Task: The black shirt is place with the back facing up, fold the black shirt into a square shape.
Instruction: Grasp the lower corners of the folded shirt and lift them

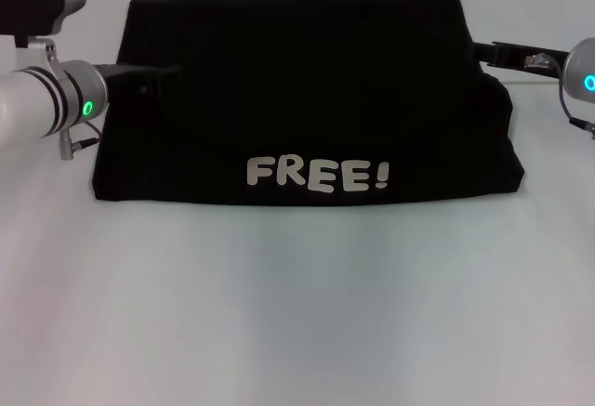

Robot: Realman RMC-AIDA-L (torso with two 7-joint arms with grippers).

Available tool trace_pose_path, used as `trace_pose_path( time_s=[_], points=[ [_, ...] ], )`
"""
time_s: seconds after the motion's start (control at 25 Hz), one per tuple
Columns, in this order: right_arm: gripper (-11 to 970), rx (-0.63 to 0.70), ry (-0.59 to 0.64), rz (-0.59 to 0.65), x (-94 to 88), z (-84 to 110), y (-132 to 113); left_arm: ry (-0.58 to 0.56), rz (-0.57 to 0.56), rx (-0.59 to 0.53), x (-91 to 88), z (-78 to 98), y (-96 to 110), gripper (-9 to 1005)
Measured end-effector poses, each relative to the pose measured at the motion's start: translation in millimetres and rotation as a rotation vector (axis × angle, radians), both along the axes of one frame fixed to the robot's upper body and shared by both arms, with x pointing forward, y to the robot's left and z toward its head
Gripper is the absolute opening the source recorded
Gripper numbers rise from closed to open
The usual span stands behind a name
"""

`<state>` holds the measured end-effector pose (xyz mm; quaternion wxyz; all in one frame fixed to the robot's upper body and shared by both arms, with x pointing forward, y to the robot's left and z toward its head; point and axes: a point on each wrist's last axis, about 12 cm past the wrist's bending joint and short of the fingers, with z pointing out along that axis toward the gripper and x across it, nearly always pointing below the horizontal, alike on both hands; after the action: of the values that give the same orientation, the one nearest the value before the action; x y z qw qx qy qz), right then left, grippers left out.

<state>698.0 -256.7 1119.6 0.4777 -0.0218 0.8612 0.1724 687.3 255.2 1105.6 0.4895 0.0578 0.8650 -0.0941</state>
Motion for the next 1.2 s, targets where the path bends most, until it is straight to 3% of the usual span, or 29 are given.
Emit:
trace_pose_path(
  time_s=[0.12, 0.48, 0.88, 1.2],
  points=[
    [627, 0.015, 0.002, 0.008, -1.6, 0.5, -4.1, -0.005, -0.011, -0.048, -1.3, 5.4, 4.4, 806],
    [627, 0.090, 0.000, 0.093, -9.3, 10.1, -12.9, -0.010, 0.016, -0.172, -15.3, 17.4, 37.1, 802],
    [626, 0.197, 0.049, 0.225, -36.7, 3.3, -26.0, 0.075, -0.046, -0.204, -60.5, -2.2, 75.2, 798],
    [626, 0.266, 0.061, 0.182, -52.2, -9.4, -41.1, 0.151, -0.083, -0.094, -74.1, -19.6, 78.9, 797]
  ],
)
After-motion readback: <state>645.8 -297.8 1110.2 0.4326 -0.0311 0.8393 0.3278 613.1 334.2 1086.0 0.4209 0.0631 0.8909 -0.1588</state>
